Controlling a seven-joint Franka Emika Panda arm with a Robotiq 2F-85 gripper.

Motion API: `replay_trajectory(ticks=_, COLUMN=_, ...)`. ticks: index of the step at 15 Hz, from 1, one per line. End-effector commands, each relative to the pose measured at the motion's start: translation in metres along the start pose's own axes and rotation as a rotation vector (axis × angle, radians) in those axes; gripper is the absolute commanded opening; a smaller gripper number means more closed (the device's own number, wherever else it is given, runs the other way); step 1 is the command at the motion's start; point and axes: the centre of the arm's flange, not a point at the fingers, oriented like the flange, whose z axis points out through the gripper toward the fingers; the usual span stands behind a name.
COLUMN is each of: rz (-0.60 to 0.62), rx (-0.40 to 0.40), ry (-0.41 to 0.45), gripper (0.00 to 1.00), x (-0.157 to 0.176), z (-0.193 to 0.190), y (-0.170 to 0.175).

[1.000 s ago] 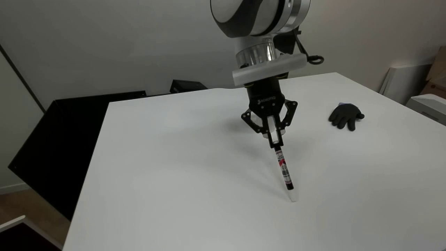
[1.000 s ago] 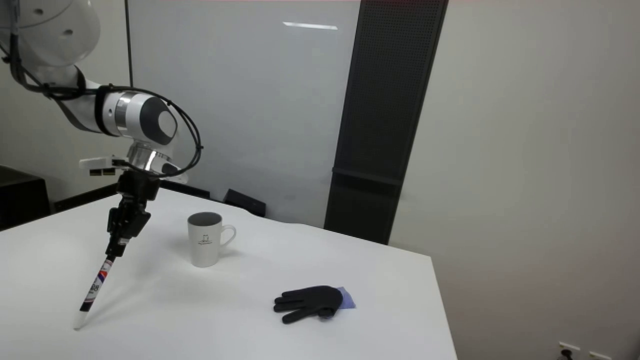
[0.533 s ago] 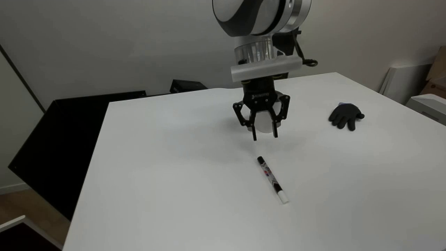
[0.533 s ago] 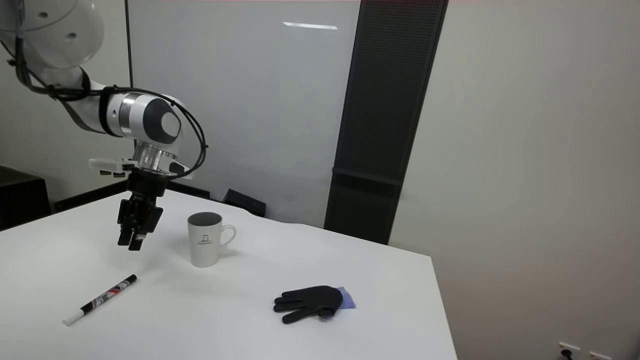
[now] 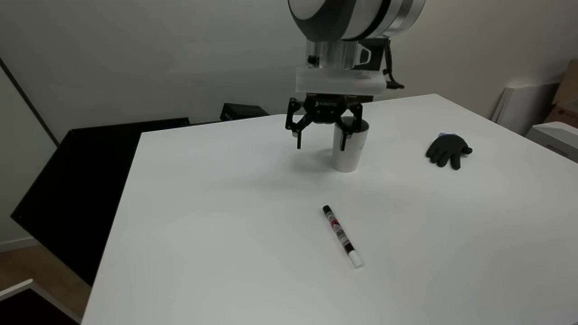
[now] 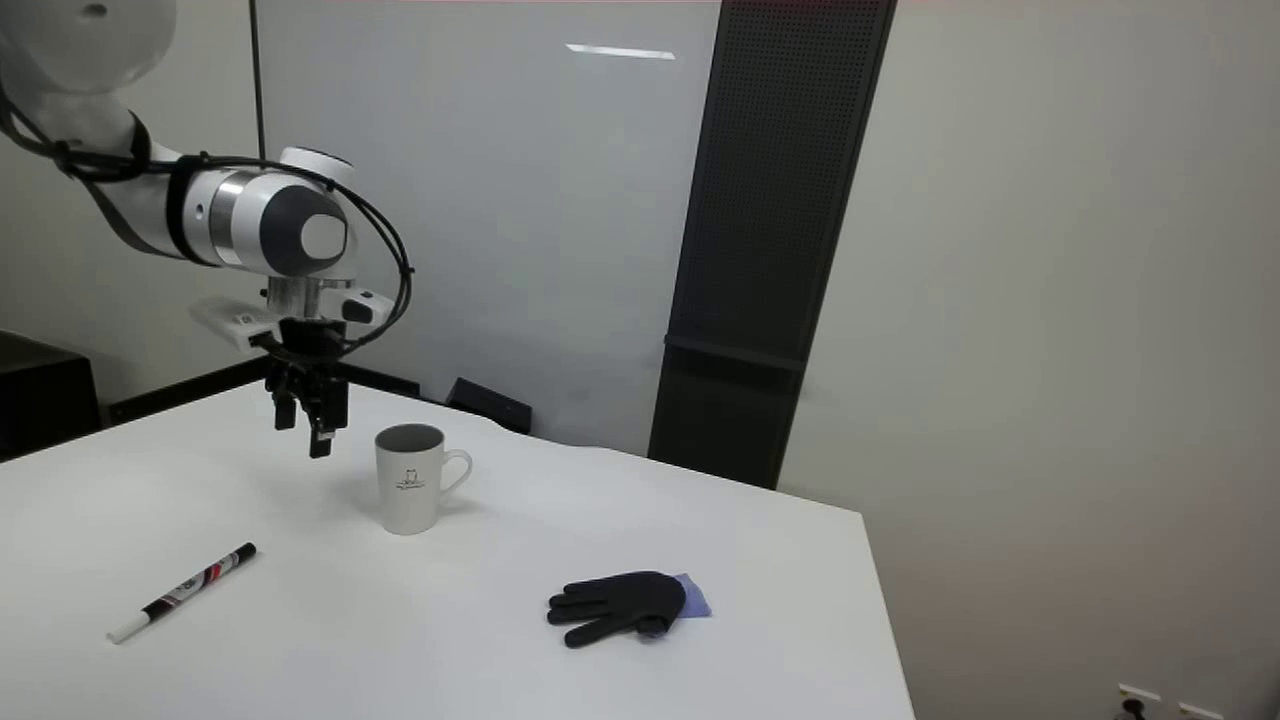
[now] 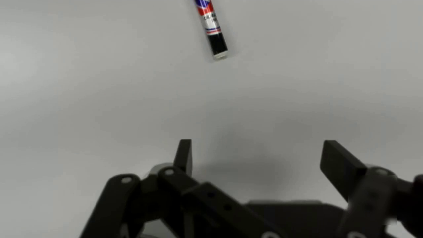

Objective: Pick up the pen from the table and put it in the cup. Pick up the pen from the cup and put the pen back on the table. Pick up the pen from the table and put it back in the cup.

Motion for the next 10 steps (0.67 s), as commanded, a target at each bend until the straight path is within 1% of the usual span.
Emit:
replay_trajectory(ticks=1, rz=-0.025, rx=0.048, ry=0.091, gripper=1.00, x=-0.047, z=-0.018, y=0.033)
replay_trajectory(ticks=3, rz=-0.055, rx=0.057, ry=0.102, gripper=1.00, x=-0.062, z=-0.020, y=0.042)
replay_trajectory(ticks=7, rz=-0.109, rx=0.058, ry=0.097, gripper=1.00, x=-0.086, z=-0.022, y=0.061)
replay_trajectory(ticks=9, rz=-0.136, rx=0.066, ry=0.059, gripper=1.00, x=-0.094, z=-0.025, y=0.067)
replay_trajectory(ticks=10, rz=-0.115, rx=0.044, ry=0.082, gripper=1.00, x=-0.075, z=-0.012, y=0.050)
